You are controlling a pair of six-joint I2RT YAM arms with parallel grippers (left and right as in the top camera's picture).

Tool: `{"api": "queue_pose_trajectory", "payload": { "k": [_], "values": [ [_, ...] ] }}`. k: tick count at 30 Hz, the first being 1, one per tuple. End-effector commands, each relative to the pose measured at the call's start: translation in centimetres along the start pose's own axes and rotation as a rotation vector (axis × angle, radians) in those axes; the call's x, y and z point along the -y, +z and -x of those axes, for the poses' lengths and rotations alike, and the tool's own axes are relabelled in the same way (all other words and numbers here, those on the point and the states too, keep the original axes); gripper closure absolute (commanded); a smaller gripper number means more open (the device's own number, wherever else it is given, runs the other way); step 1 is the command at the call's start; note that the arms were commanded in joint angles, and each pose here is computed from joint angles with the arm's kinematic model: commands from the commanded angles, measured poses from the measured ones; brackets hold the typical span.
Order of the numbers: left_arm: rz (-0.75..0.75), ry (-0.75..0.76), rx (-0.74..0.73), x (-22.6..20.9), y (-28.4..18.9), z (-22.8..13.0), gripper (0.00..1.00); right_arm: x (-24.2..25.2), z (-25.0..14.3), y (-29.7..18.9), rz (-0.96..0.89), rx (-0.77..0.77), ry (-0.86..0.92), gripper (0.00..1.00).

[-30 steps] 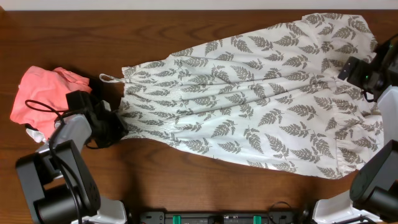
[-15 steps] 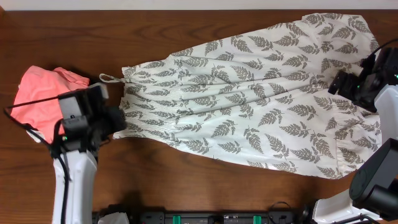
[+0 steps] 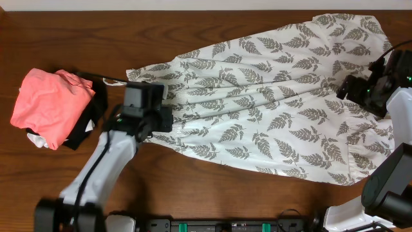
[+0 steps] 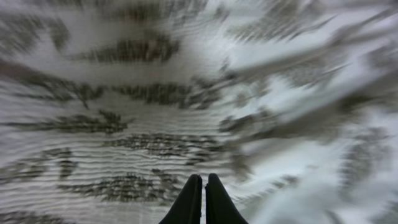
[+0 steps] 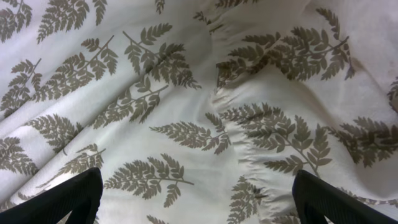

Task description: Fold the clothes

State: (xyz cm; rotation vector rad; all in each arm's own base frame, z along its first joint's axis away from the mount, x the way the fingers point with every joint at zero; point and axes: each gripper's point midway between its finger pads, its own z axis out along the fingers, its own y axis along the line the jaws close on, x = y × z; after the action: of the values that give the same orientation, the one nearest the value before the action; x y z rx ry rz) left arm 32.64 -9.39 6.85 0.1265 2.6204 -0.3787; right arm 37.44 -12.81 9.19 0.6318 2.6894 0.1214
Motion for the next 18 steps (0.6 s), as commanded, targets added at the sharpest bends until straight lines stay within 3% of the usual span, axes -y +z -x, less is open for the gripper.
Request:
{"api": "queue_pose_trajectory", "payload": {
  "k": [1, 11, 18],
  "values": [
    [0.087, 0.010, -0.066, -2.0, 2.7, -1.3, 0.94, -1.0, -0.5, 0.3, 0.021, -0.020, -0.012, 0.04],
    [0.244, 0.000, -0.171, -5.5, 5.7, -4.0, 0.94, -1.3, -0.9, 0.3, 0.037, -0.036, -0.014, 0.03],
    [0.265, -0.033, -0.176, -6.7, 5.6, -4.1, 0.94, -2.8, -1.8, 0.1, 0.118, -0.077, -0.012, 0.01]
  ]
}}
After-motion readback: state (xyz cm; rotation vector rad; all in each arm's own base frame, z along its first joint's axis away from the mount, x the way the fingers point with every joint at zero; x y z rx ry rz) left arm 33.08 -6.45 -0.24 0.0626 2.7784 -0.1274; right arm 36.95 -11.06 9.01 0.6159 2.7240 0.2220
